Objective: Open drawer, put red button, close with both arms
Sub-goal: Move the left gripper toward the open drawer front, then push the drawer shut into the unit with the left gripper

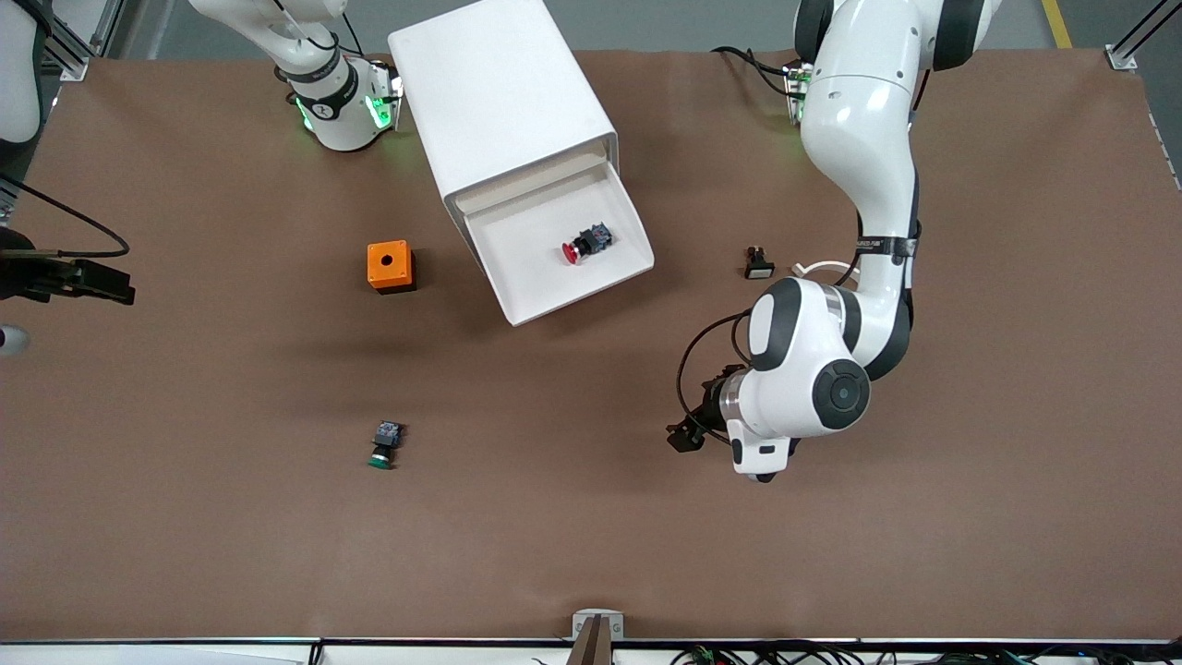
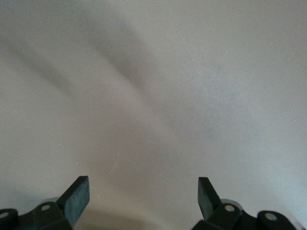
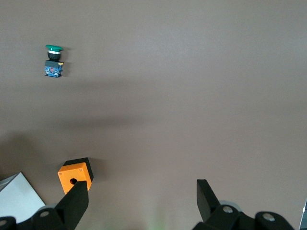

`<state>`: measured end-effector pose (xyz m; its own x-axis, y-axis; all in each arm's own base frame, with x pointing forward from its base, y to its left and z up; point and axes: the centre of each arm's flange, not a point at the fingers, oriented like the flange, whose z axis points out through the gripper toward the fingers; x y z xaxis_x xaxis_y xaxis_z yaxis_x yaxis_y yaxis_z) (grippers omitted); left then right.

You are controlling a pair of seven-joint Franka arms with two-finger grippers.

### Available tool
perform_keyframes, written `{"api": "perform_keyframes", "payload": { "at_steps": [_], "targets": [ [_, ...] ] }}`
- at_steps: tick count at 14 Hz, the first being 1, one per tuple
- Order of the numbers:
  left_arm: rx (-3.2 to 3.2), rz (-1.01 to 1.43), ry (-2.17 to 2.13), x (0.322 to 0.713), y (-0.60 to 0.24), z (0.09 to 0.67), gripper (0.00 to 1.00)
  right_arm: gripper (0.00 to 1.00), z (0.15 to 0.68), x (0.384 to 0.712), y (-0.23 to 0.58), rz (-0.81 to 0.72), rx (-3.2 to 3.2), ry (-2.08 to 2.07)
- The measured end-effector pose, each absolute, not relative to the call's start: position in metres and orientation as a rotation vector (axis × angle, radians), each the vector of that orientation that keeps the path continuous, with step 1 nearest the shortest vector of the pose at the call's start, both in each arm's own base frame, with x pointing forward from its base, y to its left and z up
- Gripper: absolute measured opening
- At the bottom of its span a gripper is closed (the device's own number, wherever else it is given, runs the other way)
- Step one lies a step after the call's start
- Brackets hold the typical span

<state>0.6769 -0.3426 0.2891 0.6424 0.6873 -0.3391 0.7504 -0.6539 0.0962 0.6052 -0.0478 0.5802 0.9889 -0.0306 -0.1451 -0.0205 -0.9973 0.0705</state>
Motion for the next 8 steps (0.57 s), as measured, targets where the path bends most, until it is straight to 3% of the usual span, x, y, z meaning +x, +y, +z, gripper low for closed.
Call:
{"api": "perform_keyframes", "payload": {
  "at_steps": [4, 8],
  "targets": [
    [2.688, -0.274, 1.112, 0.671, -0.367, 0.292, 1.0, 1.0, 0.588, 0.6, -0.046, -0.228, 3.104, -0.094],
    [2.861, -0.154, 1.036, 0.63, -0.426, 0.284, 1.0, 1.0, 0.598, 0.597, -0.04, -0.189, 3.15, -0.115]
  ]
}}
